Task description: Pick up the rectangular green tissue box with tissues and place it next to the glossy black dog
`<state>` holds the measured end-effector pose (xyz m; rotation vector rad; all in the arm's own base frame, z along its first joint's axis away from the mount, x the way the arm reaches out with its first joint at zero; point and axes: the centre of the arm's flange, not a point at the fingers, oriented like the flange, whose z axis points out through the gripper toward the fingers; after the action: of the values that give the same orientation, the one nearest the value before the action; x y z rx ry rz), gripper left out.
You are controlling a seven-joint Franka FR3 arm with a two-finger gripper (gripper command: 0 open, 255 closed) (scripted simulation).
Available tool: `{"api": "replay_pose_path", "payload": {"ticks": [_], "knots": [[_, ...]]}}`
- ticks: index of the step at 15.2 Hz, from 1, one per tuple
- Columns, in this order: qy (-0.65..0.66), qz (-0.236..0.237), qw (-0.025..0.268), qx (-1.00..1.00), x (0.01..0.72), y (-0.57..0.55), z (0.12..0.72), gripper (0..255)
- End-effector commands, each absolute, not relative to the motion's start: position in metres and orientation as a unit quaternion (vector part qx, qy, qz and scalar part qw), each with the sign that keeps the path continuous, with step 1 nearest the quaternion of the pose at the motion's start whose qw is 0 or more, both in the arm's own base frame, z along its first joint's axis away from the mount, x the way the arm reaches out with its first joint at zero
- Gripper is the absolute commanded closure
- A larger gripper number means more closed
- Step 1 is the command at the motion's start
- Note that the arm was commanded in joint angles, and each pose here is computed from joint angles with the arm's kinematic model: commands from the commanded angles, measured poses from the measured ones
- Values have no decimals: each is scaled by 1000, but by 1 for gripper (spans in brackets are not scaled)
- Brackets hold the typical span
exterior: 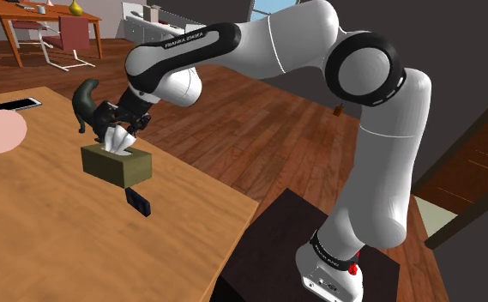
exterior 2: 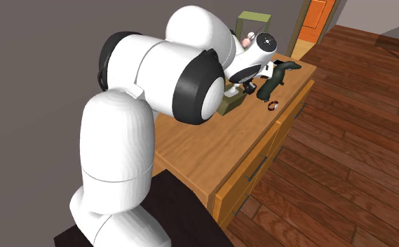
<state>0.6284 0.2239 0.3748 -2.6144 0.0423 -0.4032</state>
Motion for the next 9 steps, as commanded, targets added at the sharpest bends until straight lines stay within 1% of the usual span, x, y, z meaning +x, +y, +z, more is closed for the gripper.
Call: {"api": "replay_pose_path", "payload": {"ticks": [1,2,9], "knots": [[15,-148,245,-958,622,212,396,0],[15,-148,245,-958,619,207,405,0],[15,-148,245,-958,619,207,405,0]]}}
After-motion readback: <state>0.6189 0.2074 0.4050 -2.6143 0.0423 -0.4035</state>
